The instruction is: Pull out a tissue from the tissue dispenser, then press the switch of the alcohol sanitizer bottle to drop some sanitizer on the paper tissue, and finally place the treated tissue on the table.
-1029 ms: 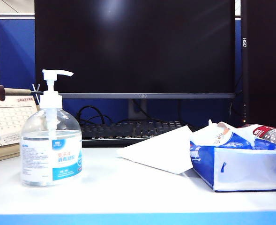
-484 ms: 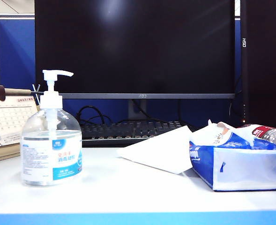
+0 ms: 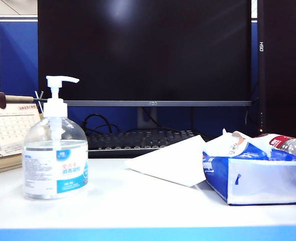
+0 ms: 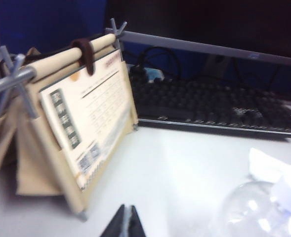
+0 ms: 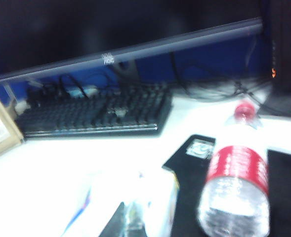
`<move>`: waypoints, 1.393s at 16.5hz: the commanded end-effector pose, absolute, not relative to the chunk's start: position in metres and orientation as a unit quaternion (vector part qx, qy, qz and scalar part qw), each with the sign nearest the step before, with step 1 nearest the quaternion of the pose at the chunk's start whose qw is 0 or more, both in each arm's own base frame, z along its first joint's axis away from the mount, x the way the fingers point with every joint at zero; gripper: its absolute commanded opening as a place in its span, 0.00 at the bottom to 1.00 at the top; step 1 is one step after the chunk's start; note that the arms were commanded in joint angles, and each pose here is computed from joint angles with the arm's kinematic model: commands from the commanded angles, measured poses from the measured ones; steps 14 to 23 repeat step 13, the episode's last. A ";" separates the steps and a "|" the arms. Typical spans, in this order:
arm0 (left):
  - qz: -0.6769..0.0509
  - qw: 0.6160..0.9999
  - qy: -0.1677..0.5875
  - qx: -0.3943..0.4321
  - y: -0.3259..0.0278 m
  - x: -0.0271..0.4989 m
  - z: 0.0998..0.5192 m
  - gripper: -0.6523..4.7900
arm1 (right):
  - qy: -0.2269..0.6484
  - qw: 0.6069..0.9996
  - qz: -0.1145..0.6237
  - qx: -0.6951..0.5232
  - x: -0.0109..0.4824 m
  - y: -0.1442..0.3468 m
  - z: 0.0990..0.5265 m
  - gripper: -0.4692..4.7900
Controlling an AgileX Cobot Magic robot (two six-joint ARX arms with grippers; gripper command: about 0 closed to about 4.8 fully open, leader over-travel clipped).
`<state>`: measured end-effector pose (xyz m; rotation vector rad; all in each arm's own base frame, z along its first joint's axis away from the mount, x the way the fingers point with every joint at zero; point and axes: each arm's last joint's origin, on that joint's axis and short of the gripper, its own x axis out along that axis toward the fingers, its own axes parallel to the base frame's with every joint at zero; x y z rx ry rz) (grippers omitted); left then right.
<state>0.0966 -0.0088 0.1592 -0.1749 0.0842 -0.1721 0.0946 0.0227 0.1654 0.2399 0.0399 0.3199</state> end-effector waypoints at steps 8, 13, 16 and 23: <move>-0.091 0.991 0.041 -0.085 -0.009 0.096 0.160 0.11 | 0.013 0.990 0.079 0.119 0.097 0.006 0.163 0.09; -0.091 0.991 0.041 -0.085 -0.009 0.096 0.160 0.11 | 0.012 0.990 0.079 0.119 0.097 0.006 0.163 0.09; -0.091 0.991 0.041 -0.085 -0.009 0.096 0.160 0.11 | 0.012 0.990 0.079 0.119 0.097 0.006 0.163 0.09; -0.091 0.991 0.041 -0.085 -0.009 0.096 0.160 0.11 | 0.012 0.990 0.079 0.119 0.097 0.006 0.163 0.09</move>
